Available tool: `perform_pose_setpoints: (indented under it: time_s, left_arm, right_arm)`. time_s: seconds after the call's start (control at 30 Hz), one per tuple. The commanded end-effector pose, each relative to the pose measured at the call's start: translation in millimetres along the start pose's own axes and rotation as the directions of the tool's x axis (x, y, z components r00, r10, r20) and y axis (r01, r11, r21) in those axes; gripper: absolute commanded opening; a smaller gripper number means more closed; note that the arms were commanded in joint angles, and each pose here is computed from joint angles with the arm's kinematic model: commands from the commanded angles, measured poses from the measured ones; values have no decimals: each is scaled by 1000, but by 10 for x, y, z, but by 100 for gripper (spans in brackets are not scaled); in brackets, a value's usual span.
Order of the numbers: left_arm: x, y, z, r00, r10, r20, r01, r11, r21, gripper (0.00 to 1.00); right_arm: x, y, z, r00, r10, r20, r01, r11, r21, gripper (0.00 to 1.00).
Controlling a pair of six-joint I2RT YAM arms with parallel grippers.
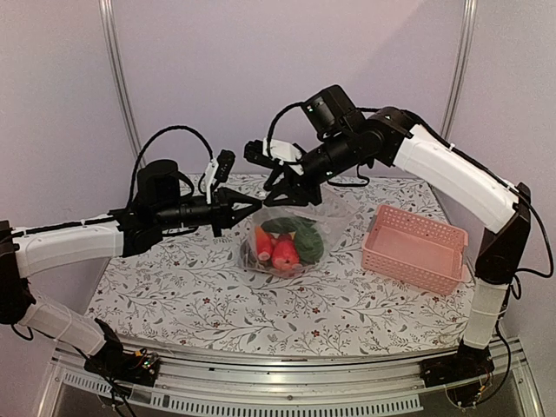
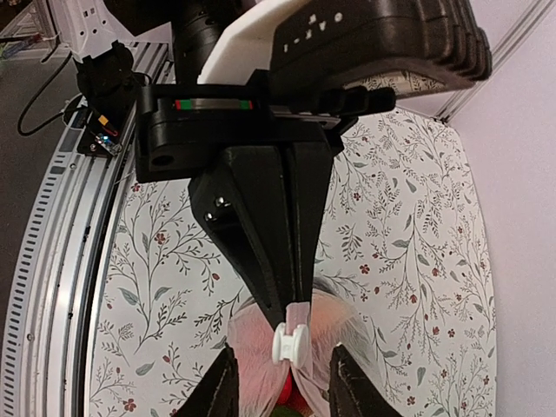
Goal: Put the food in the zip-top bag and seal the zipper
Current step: Pass from the left arm to the right, then hold the zipper from the zipper food storage bag.
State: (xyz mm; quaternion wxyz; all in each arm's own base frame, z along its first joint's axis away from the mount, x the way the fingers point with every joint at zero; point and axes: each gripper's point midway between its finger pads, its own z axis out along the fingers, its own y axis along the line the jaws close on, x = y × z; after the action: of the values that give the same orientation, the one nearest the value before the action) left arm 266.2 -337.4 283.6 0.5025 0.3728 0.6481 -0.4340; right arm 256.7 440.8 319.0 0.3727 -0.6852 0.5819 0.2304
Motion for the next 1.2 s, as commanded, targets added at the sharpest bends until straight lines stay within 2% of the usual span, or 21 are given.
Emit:
perform_pose_setpoints:
  time_s: [0.0,0.27,0.5,0.67,0.77,0.83,0.93,1.1,1.17]
  left_arm:
    - [-237,-109,-29,998,29,54,-31,999,26,0]
    - [-197,-112,-15,999,22,46,-23,999,31,0]
    - [-189,-117,-6,999,23,42,-25,999,34,0]
    - [-176,-130,2,999,25,36,-27,999,38,0]
    - [-175,-136,15,999,31,33,-32,999,38,13]
    - [-186,-140,18,998,43,35,-44,998,36,15]
    - [-198,-150,35,998,54,34,-55,998,39,13]
    - [-216,-162,67,998,61,28,-63,997,53,1]
    - [-225,-150,58,997,65,32,-66,997,41,0]
  right_arm:
    - [-12,28,95,1000,3,-3,-3,1000,-20,32]
    - [-15,-2,120,1000,14,-1,-14,1000,-10,17]
    - [-40,-33,108,1000,20,4,-20,1000,5,15]
    - [-57,-32,95,1000,17,8,-17,1000,4,8]
    - [-65,-9,83,1000,9,10,-9,1000,-3,7]
    - [-59,-1,77,1000,4,7,-4,1000,-6,7]
    - [-56,32,73,1000,-3,8,3,1000,-22,7]
    - [-55,27,67,1000,-8,6,8,1000,-18,7]
    - [-29,14,78,1000,-8,-5,8,1000,-10,7]
